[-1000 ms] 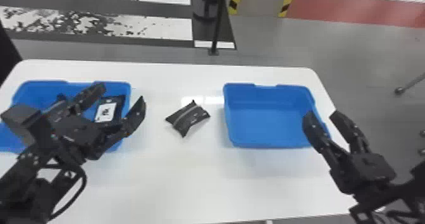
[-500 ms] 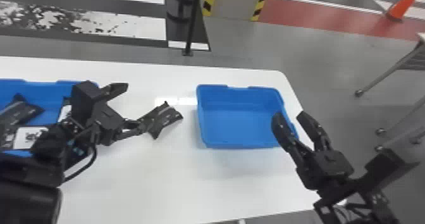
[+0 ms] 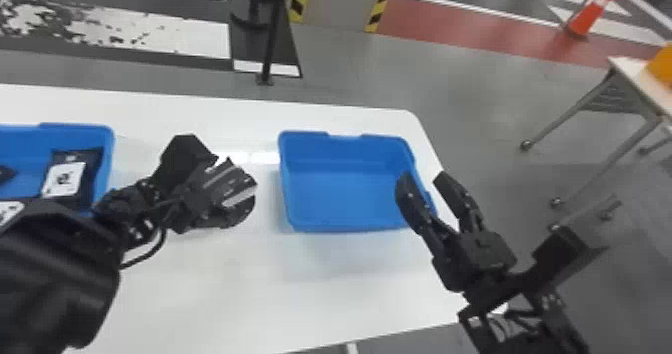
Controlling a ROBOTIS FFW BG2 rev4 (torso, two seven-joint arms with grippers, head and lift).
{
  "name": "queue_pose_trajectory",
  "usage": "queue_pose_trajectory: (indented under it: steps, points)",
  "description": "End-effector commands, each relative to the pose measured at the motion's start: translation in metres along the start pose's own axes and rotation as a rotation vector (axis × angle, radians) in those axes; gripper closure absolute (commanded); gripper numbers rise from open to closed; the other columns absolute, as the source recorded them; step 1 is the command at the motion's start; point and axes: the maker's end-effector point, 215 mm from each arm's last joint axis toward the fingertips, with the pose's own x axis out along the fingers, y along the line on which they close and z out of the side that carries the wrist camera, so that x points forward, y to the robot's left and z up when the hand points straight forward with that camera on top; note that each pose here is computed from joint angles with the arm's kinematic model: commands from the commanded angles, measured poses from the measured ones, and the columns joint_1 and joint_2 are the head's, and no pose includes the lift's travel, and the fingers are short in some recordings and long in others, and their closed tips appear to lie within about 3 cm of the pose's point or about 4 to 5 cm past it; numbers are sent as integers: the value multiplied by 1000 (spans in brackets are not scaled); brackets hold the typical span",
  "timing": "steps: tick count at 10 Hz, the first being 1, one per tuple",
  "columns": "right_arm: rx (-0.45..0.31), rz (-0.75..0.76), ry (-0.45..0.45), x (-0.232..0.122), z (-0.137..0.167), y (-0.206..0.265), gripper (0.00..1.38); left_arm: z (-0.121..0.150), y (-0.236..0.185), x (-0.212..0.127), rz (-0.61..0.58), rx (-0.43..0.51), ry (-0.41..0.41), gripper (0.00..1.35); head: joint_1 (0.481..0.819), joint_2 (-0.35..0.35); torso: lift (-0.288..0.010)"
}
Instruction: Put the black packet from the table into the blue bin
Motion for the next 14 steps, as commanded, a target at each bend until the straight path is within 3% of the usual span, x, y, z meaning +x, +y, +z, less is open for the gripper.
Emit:
queue_pose_trajectory:
  steps: [1, 3, 6, 7, 8, 10, 11, 14]
  points:
    - [2, 0, -1, 1, 0, 0, 504, -10, 11, 8, 10, 9, 46, 168, 695, -350, -110]
    - [3, 1, -2, 1, 0, 0, 504, -40, 28, 12, 33, -30, 139, 170, 695, -347, -110]
    - [10, 3, -4, 2, 0, 1, 504, -41, 26, 17, 43, -28, 143, 177, 695, -326, -110]
    - [10, 2, -7, 2, 2, 0, 504, -46, 29, 16, 47, -41, 154, 297, 695, -325, -110]
    - [12, 2, -5, 0, 1, 0, 504, -52, 26, 15, 43, -75, 166, 654, 695, -323, -110]
    - [14, 2, -3, 0, 0, 0, 504, -65, 18, 12, 32, -97, 191, 1047, 695, -317, -110]
    - [15, 0, -1, 0, -1, 0, 504, -51, 22, 12, 39, -62, 134, 1219, 695, -318, -110]
    - [16, 2, 4, 0, -4, 0, 504, -5, 40, 7, 53, 22, -17, 1211, 695, -325, -110]
